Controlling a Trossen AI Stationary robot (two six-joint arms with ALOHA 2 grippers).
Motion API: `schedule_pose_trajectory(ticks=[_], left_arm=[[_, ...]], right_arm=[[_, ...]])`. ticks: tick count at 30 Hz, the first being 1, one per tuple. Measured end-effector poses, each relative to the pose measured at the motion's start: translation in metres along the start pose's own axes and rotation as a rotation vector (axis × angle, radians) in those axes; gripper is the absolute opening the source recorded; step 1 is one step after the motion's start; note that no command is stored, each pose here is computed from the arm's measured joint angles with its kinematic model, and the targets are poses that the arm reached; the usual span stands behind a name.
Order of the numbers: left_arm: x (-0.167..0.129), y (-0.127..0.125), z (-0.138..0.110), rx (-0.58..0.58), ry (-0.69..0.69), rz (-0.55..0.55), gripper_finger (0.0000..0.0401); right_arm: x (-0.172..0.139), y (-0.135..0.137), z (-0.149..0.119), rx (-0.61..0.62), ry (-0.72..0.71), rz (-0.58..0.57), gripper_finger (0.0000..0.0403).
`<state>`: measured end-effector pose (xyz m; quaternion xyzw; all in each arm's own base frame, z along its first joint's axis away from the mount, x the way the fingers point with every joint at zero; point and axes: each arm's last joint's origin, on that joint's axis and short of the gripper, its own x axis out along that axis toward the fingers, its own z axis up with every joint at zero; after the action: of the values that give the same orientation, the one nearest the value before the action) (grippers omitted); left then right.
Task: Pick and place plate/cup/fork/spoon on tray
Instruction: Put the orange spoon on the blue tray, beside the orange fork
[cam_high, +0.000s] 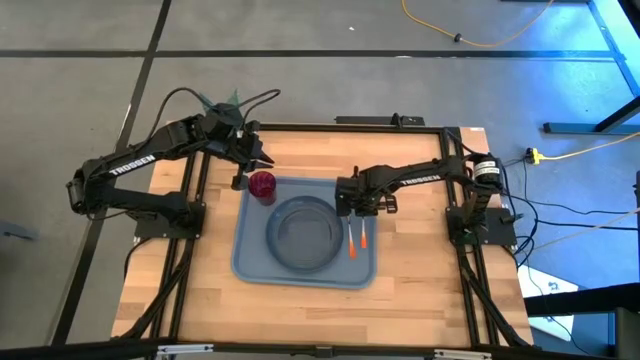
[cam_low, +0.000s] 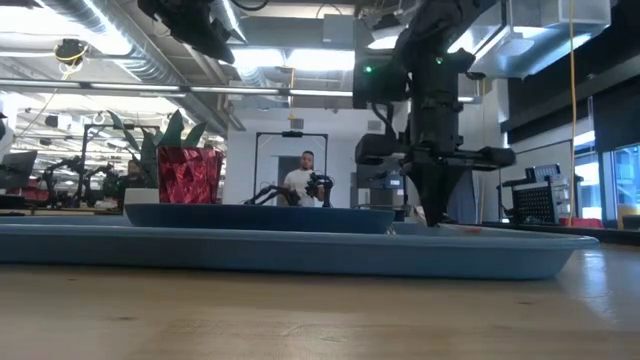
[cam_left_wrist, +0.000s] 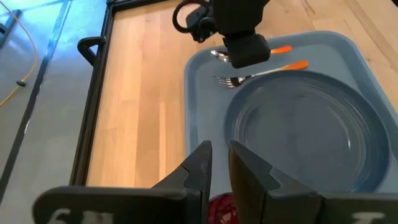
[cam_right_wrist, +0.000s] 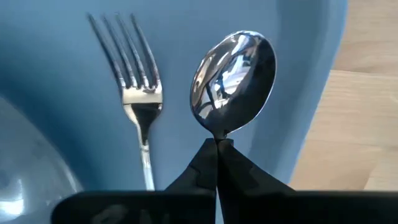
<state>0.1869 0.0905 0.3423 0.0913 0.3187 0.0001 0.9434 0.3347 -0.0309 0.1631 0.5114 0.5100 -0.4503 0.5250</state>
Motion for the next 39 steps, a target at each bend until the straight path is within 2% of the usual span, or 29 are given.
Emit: schedule_pose_trajectory(ticks=[14,39], left_arm=[[0.0,0.0,0.0,0.0,0.0,0.0,0.0047],[0.0,0.0,0.0,-0.007,-0.001,0.0,0.0047]], right_arm=[[0.007,-0.002,0.0,-0.051,-0.004,0.02,0.0],[0.024,0.002,-0.003,-0.057,0.045,-0.016,0.0]])
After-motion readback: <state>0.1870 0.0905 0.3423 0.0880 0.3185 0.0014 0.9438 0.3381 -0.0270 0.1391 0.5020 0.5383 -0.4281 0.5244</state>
